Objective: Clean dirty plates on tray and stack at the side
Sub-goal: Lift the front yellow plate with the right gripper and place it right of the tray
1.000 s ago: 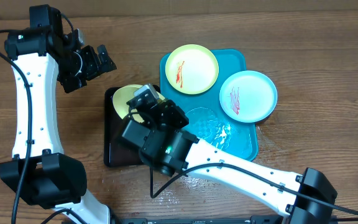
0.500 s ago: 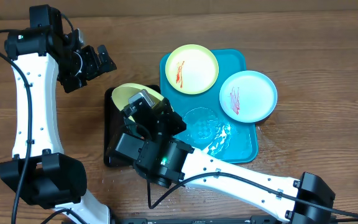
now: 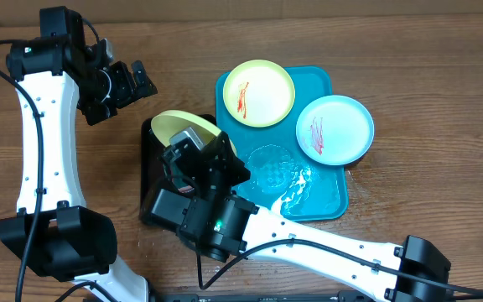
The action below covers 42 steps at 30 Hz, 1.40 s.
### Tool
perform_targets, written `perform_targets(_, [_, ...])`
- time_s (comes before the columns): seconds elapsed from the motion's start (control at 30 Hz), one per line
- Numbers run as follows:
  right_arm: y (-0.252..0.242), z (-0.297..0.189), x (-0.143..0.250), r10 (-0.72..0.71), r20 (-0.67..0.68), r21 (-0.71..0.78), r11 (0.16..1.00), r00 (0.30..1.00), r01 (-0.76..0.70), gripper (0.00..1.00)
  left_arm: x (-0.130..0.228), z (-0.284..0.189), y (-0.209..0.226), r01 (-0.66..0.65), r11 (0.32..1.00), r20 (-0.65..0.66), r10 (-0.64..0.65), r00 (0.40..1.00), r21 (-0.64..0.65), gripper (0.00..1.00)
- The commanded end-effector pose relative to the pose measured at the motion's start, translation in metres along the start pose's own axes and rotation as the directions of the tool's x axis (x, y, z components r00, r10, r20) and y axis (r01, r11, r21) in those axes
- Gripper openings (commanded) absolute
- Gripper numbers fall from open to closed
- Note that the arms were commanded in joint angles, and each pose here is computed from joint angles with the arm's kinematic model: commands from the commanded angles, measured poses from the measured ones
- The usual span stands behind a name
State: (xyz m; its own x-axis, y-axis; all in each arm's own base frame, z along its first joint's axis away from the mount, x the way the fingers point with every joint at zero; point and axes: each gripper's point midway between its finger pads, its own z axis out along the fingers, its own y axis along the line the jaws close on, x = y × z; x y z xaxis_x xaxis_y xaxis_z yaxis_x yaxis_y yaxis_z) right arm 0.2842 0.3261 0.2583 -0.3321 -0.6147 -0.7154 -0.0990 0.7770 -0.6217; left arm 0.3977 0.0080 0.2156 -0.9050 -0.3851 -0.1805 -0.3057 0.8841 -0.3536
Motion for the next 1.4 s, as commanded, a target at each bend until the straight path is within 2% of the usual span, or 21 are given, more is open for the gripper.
perform_targets(0.0, [-0.009, -0.003, -0.008, 0.026, 0.023, 0.034, 0.999, 0.999, -0.027, 0.04, -0.003, -0.015, -0.007, -0.029, 0.999, 0.04, 0.028, 0.999, 0.026, 1.0])
perform_targets(0.13, [-0.005, -0.001, -0.007, 0.064, 0.009, 0.005, 0.998, 0.998, -0.064, 0.04, -0.003, -0.015, -0.007, -0.03, 0.999, 0.039, 0.029, 0.999, 0.026, 1.0])
perform_targets(0.23, [0.006, 0.009, 0.001, 0.124, -0.05, -0.075, 0.989, 0.991, -0.128, 0.04, -0.003, -0.015, -0.007, -0.03, 0.999, 0.039, 0.029, 0.999, 0.026, 1.0])
perform_targets(0.33, [0.015, 0.027, 0.014, 0.198, -0.162, -0.162, 0.961, 0.967, -0.223, 0.04, -0.003, -0.015, -0.007, -0.029, 0.999, 0.038, 0.028, 0.999, 0.026, 1.0])
perform_targets(0.47, [0.015, 0.059, 0.036, 0.287, -0.379, -0.263, 0.878, 0.88, -0.399, 0.04, -0.002, -0.015, -0.007, -0.029, 0.999, 0.037, 0.028, 0.999, 0.026, 1.0])
perform_targets(0.6, [-0.016, 0.086, 0.046, 0.356, -0.579, -0.319, 0.729, 0.733, -0.606, 0.04, -0.002, -0.015, -0.007, -0.029, 0.999, 0.037, 0.028, 0.999, 0.026, 1.0])
perform_targets(0.63, [-0.04, 0.097, 0.051, 0.395, -0.632, -0.303, 0.666, 0.667, -0.682, 0.04, -0.002, -0.015, -0.007, -0.029, 0.999, 0.037, 0.028, 0.999, 0.026, 1.0])
perform_targets(0.73, [-0.1, 0.124, 0.072, 0.494, -0.692, -0.207, 0.564, 0.527, -0.799, 0.04, -0.002, -0.015, -0.007, -0.029, 0.999, 0.037, 0.028, 0.999, 0.026, 1.0])
perform_targets(0.83, [-0.154, 0.15, 0.113, 0.578, -0.714, -0.048, 0.522, 0.395, -0.852, 0.04, -0.003, -0.015, -0.007, -0.03, 0.999, 0.04, 0.029, 0.999, 0.027, 1.0])
perform_targets(1.0, [-0.237, 0.179, 0.216, 0.708, -0.692, 0.286, 0.445, 0.139, -0.848, 0.04, -0.003, -0.015, -0.007, -0.03, 0.999, 0.04, 0.029, 0.999, 0.027, 1.0])
perform_targets(1.13, [-0.27, 0.185, 0.297, 0.765, -0.643, 0.482, 0.366, -0.038, -0.796, 0.04, -0.003, -0.015, -0.007, -0.03, 0.999, 0.04, 0.029, 0.999, 0.027, 1.0])
perform_targets(1.3, [-0.27, 0.181, 0.385, 0.793, -0.577, 0.642, 0.293, -0.196, -0.708, 0.04, -0.003, -0.015, -0.007, -0.03, 0.999, 0.04, 0.029, 0.999, 0.027, 1.0])
perform_targets(1.37, [-0.26, 0.178, 0.401, 0.788, -0.577, 0.656, 0.29, -0.215, -0.697, 0.04, -0.003, -0.015, -0.007, -0.03, 0.999, 0.04, 0.029, 0.999, 0.027, 1.0])
